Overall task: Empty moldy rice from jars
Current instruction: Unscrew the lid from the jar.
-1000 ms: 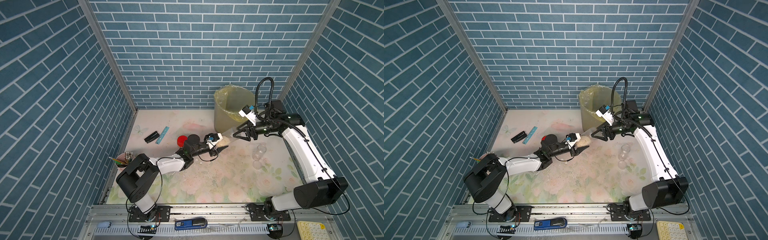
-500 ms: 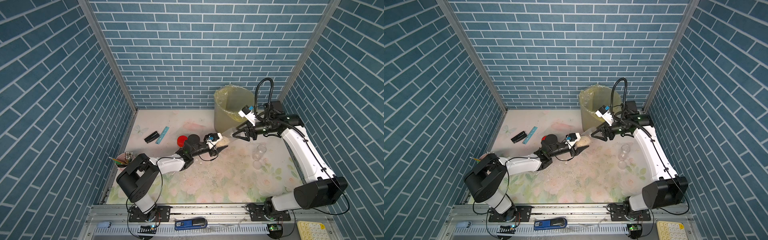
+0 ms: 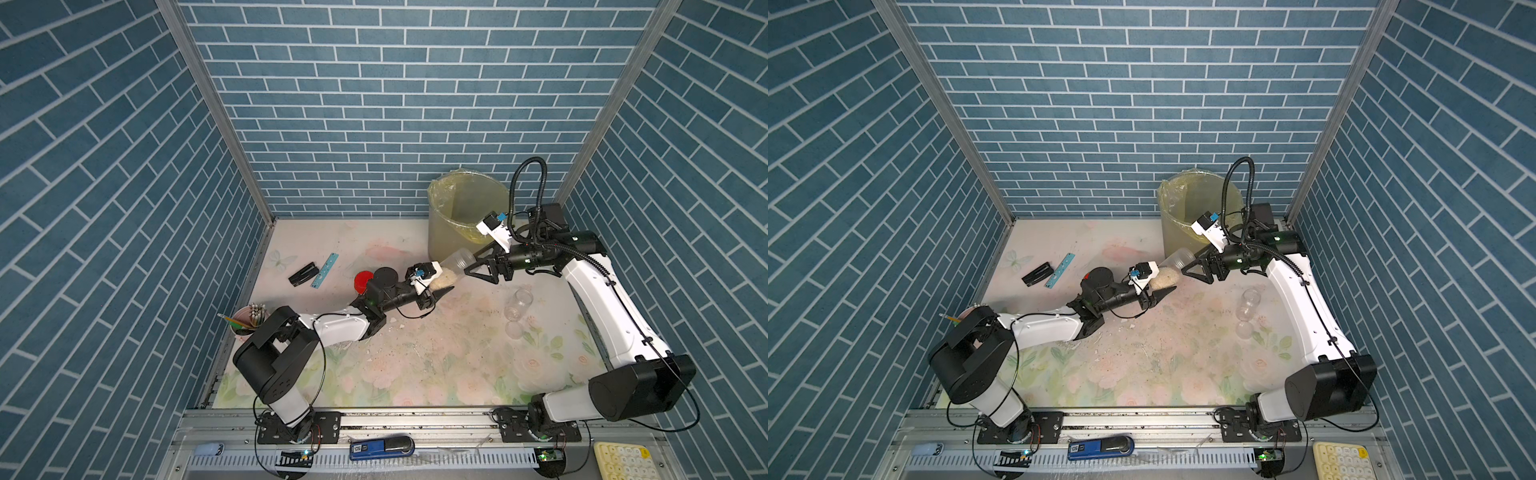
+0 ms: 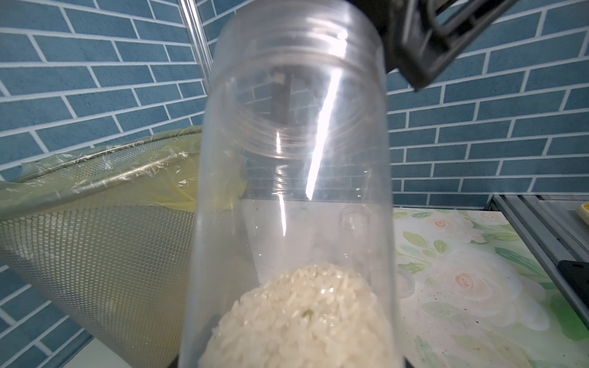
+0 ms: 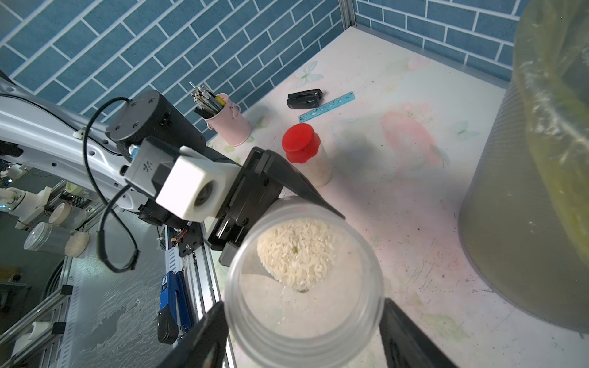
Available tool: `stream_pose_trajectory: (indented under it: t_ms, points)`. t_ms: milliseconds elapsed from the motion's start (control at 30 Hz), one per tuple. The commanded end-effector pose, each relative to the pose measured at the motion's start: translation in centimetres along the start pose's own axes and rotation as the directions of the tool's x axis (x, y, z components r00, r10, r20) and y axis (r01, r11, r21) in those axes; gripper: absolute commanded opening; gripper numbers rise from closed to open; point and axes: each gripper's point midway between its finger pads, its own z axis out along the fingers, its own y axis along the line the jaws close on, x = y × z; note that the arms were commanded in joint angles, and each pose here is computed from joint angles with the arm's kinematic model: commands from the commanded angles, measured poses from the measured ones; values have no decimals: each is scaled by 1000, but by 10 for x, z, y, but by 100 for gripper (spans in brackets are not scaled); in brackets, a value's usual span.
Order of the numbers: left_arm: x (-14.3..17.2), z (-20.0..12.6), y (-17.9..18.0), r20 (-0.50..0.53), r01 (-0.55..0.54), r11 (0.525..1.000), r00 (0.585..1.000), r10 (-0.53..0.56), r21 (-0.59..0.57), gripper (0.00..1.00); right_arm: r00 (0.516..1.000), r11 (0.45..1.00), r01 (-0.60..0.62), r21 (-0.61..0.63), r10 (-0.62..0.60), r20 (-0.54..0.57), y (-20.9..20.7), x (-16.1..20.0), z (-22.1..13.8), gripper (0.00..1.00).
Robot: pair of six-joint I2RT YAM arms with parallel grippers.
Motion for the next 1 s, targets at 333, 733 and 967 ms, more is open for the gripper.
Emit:
stream_pose_trajectory:
  t_ms: [333, 733, 967]
  points:
    - [-32, -2, 13, 88, -33, 998, 995, 37, -48, 21, 1000, 997, 12, 77, -14, 22, 0, 2, -9, 88]
    - [-41, -10, 14, 99, -49, 997, 994, 55, -65, 21, 998, 987, -21, 157, 11, 64, -4, 18, -26, 90]
    - [-39, -10, 19, 86, -70, 993, 993, 79, -98, 21, 932, 907, -339, 248, 287, 223, -11, 8, -46, 89]
